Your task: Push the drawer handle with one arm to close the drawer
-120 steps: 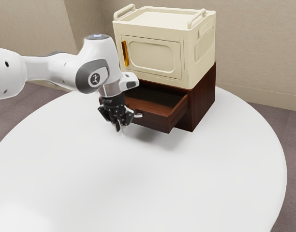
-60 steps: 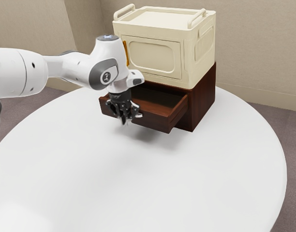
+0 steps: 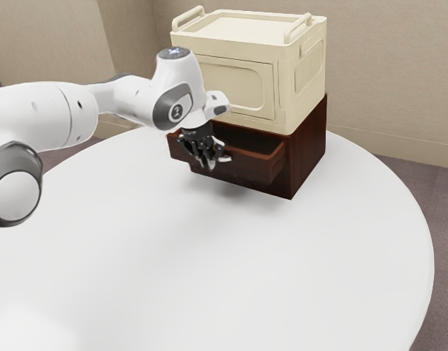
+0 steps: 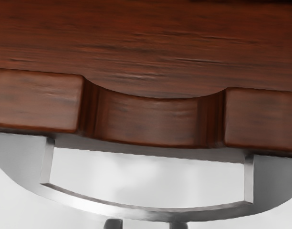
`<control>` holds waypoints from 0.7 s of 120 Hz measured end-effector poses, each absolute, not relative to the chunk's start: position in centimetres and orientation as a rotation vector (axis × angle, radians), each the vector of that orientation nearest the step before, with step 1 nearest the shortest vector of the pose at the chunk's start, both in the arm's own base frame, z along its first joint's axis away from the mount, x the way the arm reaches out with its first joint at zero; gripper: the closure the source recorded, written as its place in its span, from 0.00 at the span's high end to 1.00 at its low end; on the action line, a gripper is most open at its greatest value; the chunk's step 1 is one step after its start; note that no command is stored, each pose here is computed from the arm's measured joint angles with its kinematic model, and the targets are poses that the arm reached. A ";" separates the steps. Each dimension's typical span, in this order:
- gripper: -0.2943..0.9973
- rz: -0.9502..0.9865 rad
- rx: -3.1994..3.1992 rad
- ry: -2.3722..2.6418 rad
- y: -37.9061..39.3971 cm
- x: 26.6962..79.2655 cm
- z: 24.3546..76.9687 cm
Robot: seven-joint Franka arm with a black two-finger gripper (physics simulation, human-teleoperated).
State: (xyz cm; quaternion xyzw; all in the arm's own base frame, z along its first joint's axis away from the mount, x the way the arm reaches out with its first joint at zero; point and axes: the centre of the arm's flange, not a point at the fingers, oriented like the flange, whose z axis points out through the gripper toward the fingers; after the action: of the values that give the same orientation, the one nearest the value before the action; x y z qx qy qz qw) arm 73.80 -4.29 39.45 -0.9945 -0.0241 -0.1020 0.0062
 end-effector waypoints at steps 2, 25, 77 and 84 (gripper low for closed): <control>0.27 -0.331 -3.112 -0.073 -4.3 74.1 39.5; 0.27 -0.417 -3.112 -0.040 -4.5 75.9 38.9; 0.27 -0.646 -3.084 0.037 -4.5 78.6 39.3; 0.27 -0.673 -3.084 0.051 -4.7 79.1 39.2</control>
State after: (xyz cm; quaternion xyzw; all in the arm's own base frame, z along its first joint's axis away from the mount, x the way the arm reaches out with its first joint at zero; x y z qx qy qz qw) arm 79.15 -4.67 39.18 -0.9768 0.0160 -0.2132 -0.0077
